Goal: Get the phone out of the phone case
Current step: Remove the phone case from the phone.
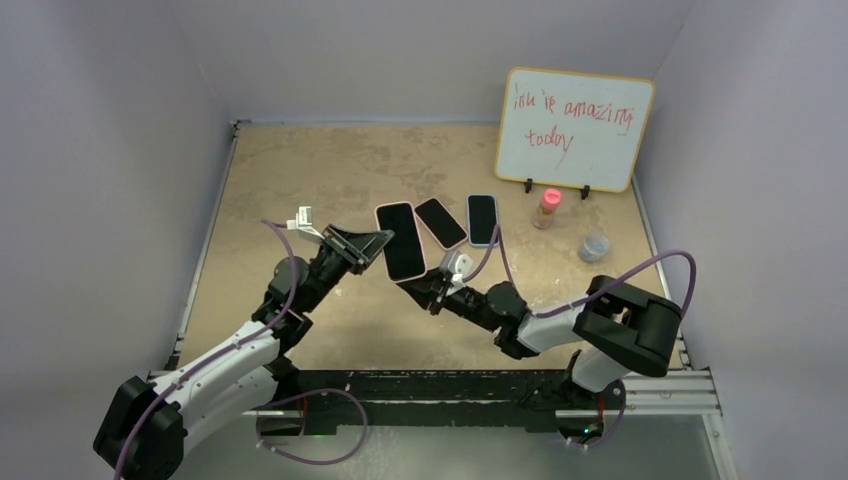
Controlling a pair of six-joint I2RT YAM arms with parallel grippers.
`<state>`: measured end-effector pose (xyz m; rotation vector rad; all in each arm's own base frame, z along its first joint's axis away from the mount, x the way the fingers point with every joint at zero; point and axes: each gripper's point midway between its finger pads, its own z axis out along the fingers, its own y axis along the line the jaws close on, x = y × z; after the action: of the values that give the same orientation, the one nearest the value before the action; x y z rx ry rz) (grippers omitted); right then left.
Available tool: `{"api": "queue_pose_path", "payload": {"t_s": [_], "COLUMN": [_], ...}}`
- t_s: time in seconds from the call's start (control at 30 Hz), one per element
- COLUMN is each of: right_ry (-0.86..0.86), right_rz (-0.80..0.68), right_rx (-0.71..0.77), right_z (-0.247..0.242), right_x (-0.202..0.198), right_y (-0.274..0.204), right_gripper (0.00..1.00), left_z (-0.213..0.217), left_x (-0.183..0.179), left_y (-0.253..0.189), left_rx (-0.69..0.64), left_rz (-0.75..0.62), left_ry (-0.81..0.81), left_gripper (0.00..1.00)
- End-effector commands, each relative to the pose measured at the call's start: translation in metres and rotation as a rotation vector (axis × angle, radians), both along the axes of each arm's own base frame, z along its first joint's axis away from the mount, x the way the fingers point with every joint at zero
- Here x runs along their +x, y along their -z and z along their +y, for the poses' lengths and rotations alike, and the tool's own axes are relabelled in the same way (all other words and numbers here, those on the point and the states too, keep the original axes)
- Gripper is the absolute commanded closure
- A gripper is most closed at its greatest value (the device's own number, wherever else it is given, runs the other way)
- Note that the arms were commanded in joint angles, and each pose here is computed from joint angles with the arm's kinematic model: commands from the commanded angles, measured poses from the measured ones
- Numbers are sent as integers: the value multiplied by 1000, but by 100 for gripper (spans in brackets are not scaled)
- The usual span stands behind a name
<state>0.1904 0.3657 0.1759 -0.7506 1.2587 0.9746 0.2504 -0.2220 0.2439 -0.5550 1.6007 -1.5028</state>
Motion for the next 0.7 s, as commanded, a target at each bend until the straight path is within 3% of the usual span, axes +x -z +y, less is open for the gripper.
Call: {"api": "queue_pose_path", "payload": {"t_s": [0.0,0.13,0.23,0.67], "right_ry": [-3,-24,-73,-240], "right_rz": [-15,59,100,109], "right_rx": [172,184,185,172], "right_z": [-12,-25,-34,-36], "right_x": [-6,-15,-22,-35], "right_y": [-43,-33,-30,-51], "right_gripper": [72,53,45,39], "left_z": [-9,-7,-3,-6], "left_x": [-14,-16,-16,-35], "left_y": [-44,-50,-52,-74], "left_rx": [43,70,90,96], "left_rz": [-212,-274,-313,-454], "left_ry": [79,92,112,243], "left_gripper": [100,100,100,100]}}
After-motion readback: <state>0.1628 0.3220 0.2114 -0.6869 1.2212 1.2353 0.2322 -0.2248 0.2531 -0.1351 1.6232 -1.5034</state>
